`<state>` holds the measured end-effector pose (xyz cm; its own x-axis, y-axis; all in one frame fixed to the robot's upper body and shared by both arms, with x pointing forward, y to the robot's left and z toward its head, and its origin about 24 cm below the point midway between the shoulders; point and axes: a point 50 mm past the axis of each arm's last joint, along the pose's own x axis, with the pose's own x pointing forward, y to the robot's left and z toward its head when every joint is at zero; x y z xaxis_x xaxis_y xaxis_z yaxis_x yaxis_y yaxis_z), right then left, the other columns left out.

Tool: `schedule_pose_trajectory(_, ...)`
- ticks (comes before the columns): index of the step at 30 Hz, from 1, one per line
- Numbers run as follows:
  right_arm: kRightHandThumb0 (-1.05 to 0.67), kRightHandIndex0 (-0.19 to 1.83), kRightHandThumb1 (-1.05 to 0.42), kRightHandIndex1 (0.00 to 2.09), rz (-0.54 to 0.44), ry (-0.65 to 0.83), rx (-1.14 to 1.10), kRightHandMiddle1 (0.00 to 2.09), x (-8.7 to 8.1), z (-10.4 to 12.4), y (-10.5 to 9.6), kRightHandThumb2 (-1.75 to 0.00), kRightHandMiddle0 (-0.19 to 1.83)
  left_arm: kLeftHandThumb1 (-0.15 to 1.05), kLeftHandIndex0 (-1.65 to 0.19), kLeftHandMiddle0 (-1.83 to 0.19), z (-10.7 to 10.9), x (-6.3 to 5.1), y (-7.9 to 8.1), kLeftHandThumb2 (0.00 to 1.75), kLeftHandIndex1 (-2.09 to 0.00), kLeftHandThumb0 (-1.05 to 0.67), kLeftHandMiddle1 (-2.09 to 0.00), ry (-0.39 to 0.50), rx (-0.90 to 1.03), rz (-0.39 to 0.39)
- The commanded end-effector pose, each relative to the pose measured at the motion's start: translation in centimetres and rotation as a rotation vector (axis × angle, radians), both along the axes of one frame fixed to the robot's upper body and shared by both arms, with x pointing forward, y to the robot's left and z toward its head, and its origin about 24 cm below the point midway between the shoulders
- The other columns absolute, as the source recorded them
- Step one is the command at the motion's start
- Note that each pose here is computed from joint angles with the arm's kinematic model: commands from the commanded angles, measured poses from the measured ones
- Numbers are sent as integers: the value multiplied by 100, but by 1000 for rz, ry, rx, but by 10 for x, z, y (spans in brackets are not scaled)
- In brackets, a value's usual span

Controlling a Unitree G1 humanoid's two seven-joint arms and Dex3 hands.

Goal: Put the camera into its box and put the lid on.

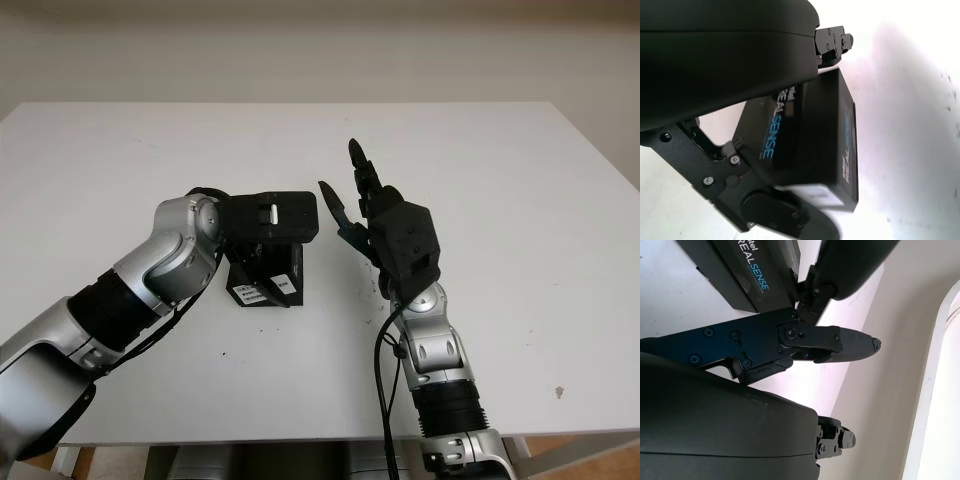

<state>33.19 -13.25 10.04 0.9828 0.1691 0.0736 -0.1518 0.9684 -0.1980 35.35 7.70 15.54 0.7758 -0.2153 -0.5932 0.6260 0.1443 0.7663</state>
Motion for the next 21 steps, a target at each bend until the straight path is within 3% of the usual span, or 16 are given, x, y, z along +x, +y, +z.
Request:
schedule_pose_trajectory(1,-72,-2,-105,6,-2,-13,2,6,0,1,0,-43,0,105,19,19,-7,-3,1,50,0,-81,0,17,27,-16)
schedule_pose_trajectory(13,-71,-4,-105,5,-2,0,-5,5,0,0,-2,-43,-1,105,19,19,1,-5,-10,60,0,-81,0,51,-92,-59)
schedule_pose_trajectory(21,-70,-6,-105,5,6,3,-9,5,-1,2,-4,-44,-3,105,19,19,18,-15,-14,67,0,-83,0,4,-190,-185)
